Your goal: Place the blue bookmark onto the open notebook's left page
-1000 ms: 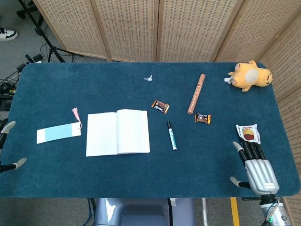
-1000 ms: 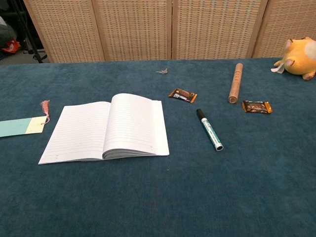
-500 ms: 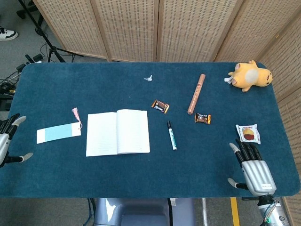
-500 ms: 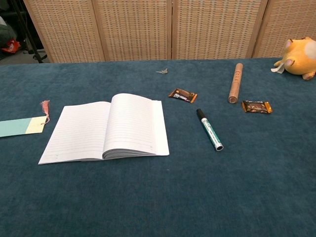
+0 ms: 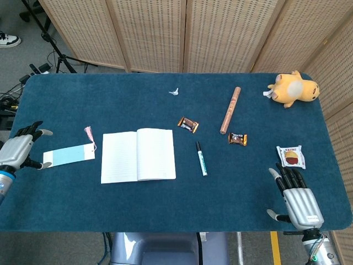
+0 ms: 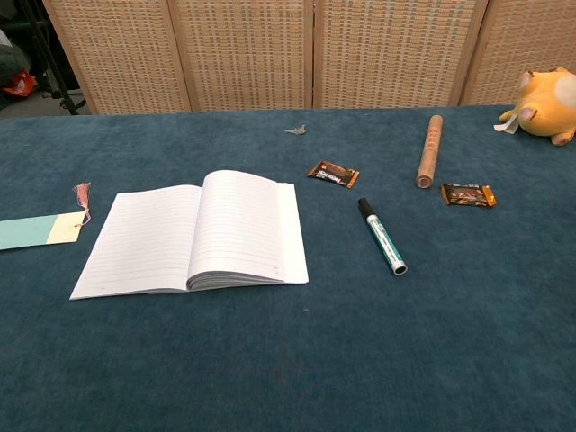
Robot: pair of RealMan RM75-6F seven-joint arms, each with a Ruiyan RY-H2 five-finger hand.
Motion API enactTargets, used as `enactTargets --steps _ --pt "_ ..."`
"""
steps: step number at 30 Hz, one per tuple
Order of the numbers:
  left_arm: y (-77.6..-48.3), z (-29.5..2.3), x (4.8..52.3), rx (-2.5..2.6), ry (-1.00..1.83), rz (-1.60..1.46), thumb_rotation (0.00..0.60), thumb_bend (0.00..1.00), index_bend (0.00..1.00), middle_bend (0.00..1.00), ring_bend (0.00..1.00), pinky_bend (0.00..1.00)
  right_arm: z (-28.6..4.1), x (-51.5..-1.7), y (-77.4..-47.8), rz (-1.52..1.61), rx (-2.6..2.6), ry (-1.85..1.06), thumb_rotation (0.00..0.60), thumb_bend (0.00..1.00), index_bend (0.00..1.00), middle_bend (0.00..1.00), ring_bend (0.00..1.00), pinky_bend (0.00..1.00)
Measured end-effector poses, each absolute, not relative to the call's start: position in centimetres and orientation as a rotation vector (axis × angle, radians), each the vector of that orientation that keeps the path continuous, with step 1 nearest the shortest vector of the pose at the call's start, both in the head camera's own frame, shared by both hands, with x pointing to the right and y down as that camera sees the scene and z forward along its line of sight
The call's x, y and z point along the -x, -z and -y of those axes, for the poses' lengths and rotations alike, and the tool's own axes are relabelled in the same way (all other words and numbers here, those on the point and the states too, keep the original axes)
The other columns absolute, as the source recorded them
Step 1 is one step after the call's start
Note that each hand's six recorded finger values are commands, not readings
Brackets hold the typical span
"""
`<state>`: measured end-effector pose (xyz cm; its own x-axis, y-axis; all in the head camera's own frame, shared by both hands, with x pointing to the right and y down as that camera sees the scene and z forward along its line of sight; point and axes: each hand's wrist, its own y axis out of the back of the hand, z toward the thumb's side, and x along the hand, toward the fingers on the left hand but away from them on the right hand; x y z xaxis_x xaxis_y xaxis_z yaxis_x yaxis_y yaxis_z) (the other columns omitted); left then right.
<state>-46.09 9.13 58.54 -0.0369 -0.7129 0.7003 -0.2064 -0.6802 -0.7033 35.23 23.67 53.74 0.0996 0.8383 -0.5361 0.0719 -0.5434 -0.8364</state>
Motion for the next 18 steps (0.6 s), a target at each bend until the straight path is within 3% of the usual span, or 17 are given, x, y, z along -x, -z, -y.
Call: enactTargets --steps 18 --pt "-63.4 -8.2 45.5 1.766 1.940 -0.748 0.600 0.15 0.27 0.00 0.00 0.00 -23.6 -35.5 -53.7 0.907 1.742 -1.506 0.600 0.10 0.00 0.00 0.00 0.01"
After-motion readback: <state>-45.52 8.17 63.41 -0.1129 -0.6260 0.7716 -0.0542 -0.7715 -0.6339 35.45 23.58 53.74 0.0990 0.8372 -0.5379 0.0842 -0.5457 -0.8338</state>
